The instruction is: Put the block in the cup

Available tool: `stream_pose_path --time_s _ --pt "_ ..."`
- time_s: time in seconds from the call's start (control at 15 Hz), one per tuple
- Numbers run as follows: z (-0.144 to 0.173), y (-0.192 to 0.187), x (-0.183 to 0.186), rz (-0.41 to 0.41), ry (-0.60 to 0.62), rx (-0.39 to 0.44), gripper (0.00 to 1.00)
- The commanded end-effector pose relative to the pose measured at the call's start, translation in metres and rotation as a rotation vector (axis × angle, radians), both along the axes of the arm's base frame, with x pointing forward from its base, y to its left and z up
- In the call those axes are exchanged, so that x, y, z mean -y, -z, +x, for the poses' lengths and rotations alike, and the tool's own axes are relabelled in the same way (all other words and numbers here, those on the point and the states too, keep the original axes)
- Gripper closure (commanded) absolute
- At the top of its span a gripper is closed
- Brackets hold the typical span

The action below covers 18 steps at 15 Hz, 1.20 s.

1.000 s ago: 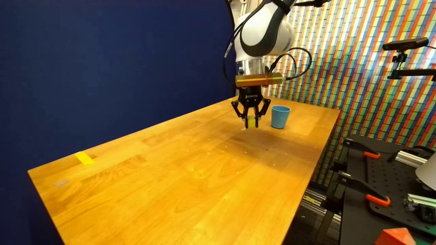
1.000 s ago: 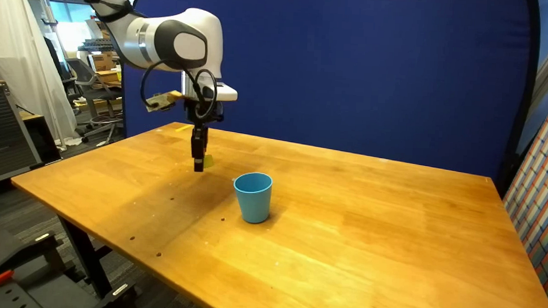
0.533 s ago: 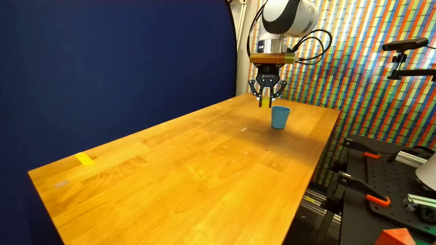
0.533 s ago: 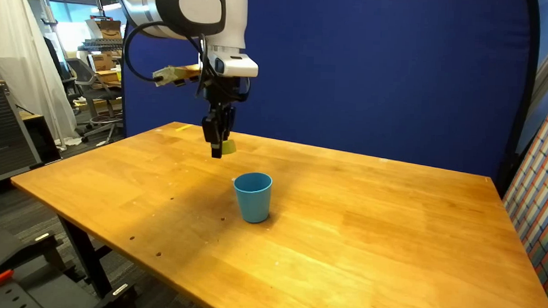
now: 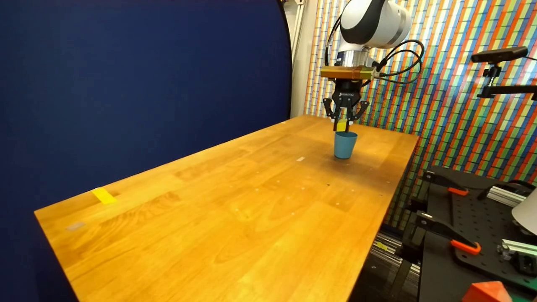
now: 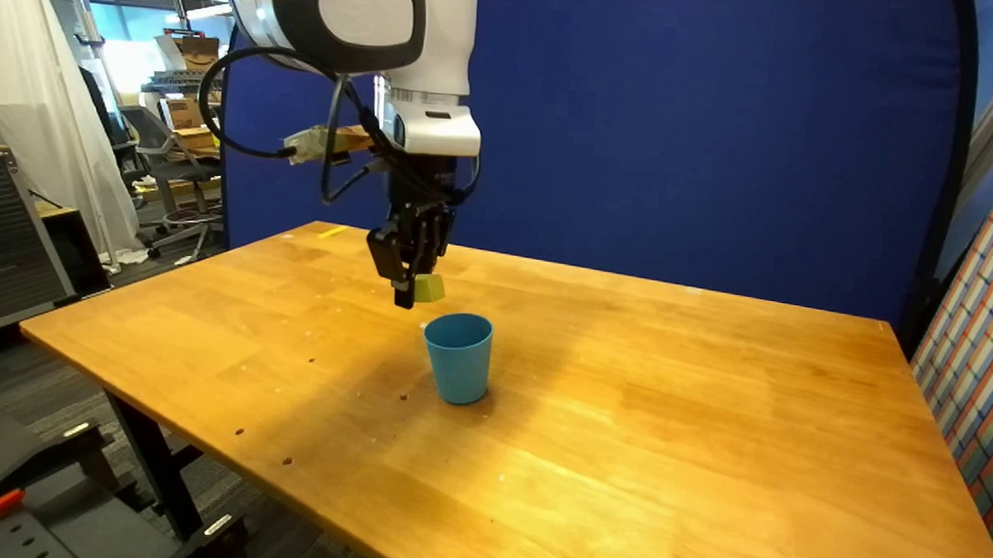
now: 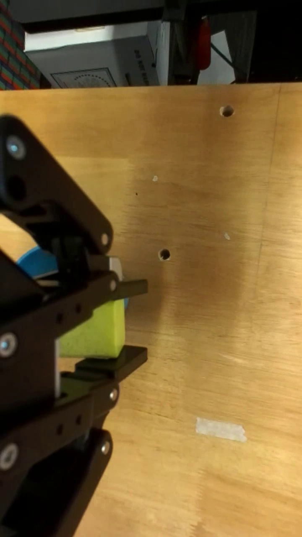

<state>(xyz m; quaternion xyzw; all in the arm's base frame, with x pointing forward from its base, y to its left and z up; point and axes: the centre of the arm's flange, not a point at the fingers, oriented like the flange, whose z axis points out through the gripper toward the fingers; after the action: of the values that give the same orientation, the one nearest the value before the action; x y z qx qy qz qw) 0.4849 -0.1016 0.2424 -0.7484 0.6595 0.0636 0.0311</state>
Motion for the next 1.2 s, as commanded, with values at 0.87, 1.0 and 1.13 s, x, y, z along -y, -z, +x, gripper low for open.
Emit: stream_pose_path --time_s 0.87,1.0,1.13 --pt "-0.019 -0.012 0.027 -0.014 0.098 0.095 0.09" --pt "-0.015 -0.017 0.009 0.013 -0.067 0.081 0.0" --pt "-0.009 -0.028 -0.022 0.021 -0.172 0.032 0.0"
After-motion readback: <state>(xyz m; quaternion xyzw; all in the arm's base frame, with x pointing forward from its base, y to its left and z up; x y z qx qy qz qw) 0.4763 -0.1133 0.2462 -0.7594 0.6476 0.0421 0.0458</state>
